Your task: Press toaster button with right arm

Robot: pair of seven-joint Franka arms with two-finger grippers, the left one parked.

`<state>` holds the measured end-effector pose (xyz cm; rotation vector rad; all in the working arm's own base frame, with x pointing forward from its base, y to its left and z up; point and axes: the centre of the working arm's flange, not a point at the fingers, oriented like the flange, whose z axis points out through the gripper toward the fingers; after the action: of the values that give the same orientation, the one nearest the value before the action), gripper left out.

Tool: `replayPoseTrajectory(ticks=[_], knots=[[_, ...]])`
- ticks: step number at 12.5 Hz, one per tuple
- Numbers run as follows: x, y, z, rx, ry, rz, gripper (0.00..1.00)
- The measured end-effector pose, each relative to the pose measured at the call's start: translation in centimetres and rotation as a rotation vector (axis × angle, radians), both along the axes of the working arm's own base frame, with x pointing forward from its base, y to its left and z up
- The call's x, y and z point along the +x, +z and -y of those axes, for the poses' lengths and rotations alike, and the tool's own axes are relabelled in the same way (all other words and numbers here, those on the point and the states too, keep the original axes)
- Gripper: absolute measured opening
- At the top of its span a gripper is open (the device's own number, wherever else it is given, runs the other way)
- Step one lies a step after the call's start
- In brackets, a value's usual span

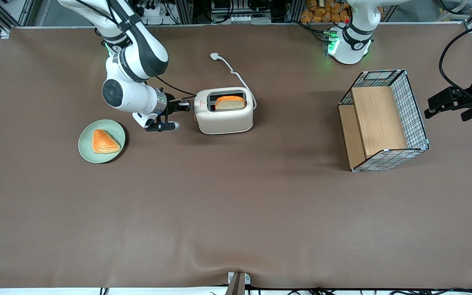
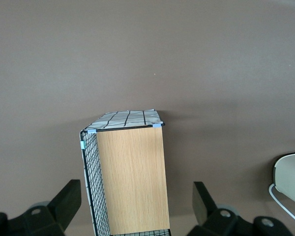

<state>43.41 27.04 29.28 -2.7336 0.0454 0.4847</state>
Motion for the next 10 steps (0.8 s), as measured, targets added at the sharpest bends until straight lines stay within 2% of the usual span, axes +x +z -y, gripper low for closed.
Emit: replayPoseTrajectory(ticks=[10], knots=[[-0.5, -2.0, -0.3, -0.009, -0.016, 0.032, 0.01]])
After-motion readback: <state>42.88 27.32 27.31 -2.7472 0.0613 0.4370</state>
